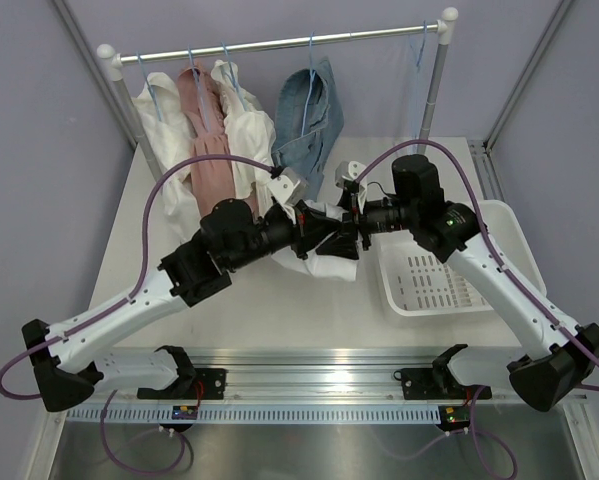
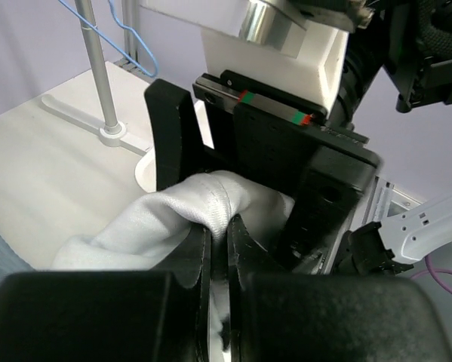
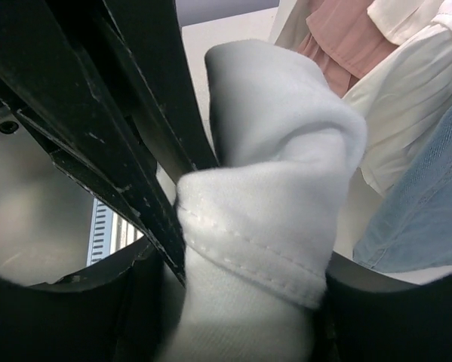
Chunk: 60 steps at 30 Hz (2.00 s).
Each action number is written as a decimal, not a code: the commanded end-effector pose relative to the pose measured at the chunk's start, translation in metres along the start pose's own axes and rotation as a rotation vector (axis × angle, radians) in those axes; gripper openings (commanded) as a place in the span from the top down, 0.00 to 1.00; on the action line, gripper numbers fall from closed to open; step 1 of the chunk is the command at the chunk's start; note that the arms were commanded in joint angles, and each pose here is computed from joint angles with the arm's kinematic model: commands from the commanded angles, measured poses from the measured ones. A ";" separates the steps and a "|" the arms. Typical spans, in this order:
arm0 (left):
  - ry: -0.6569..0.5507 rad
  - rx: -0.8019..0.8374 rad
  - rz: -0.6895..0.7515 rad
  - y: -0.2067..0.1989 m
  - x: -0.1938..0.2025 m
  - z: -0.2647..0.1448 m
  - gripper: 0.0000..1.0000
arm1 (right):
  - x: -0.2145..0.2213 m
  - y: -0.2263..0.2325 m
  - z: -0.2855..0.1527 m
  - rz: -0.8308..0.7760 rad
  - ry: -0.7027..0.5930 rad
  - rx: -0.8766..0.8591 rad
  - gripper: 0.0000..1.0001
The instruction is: Remove the skirt from the hanger
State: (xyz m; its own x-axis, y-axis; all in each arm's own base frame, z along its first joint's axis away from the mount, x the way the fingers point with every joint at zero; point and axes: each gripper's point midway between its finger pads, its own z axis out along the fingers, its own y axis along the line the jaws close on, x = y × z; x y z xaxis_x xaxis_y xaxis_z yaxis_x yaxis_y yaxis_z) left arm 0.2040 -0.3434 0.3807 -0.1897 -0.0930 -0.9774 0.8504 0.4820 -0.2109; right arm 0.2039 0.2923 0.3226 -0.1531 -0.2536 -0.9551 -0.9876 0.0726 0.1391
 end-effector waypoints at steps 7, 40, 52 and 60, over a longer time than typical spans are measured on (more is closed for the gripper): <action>-0.474 -0.016 0.025 -0.011 -0.140 -0.039 1.00 | 0.002 0.023 -0.010 0.056 0.009 -0.112 1.00; -0.199 -0.364 0.077 0.053 -0.057 -0.117 0.06 | 0.117 -0.086 -0.206 0.254 0.438 0.658 1.00; -0.141 -0.406 0.027 0.064 -0.021 -0.124 0.04 | 0.191 -0.118 -0.218 0.336 0.568 0.796 0.38; -0.141 -0.428 -0.020 0.068 -0.007 -0.132 0.02 | 0.130 -0.119 -0.223 0.270 0.484 0.793 0.12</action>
State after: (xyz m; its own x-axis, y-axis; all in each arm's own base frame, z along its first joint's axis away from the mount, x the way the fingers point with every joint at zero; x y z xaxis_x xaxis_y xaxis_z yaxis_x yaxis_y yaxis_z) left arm 0.1972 -0.2036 0.3634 -0.1257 -0.1370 -0.9826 0.5918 0.7845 -0.1851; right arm 0.2842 0.0311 0.2052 -0.5986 -0.4996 -0.6261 -0.6282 0.7778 -0.0201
